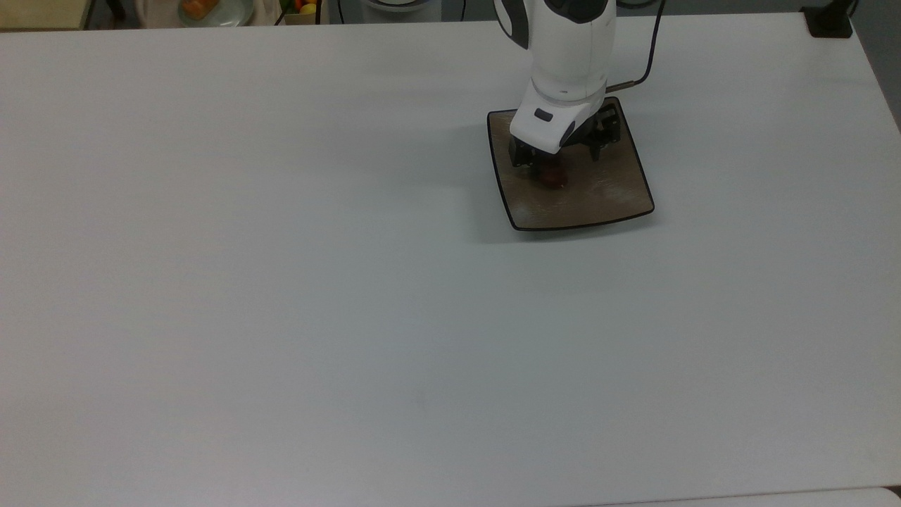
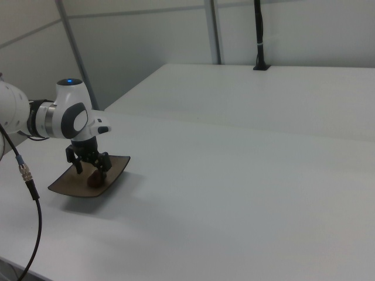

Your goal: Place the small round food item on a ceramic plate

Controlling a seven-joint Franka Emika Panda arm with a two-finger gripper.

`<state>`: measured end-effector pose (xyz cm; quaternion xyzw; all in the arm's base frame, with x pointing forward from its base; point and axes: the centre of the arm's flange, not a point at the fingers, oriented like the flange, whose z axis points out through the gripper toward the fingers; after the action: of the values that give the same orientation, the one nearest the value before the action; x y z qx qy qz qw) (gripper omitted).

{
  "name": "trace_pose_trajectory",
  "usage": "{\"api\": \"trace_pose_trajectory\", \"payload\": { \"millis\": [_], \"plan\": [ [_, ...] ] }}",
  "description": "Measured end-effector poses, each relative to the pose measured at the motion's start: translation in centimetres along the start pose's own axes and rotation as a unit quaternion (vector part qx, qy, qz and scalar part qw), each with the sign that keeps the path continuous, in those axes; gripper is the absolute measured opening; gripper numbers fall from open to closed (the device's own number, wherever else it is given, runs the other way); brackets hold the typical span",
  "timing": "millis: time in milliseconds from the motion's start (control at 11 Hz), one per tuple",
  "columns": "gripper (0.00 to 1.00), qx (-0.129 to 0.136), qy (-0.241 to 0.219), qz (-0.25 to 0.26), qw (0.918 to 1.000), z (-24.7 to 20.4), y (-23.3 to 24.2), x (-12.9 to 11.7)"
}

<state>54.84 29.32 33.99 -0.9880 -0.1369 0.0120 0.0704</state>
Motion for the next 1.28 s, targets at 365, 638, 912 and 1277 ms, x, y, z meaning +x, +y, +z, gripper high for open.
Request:
{"api": "trace_pose_trajectory", "payload": {
  "millis": [365, 638, 912, 1277],
  "plan": [
    [1.0, 0.002, 0.027, 0.015, 0.9995, -5.8, 0.0, 1.3],
    [1.0, -0.01, 0.041, 0.035, 0.9985, -15.8, 2.2, -0.4],
    [1.0, -0.025, 0.032, 0.081, 0.9959, -24.2, 7.0, -4.4],
    [1.0, -0.026, 0.022, 0.12, 0.9922, -27.9, 12.7, -5.9]
  ]
}}
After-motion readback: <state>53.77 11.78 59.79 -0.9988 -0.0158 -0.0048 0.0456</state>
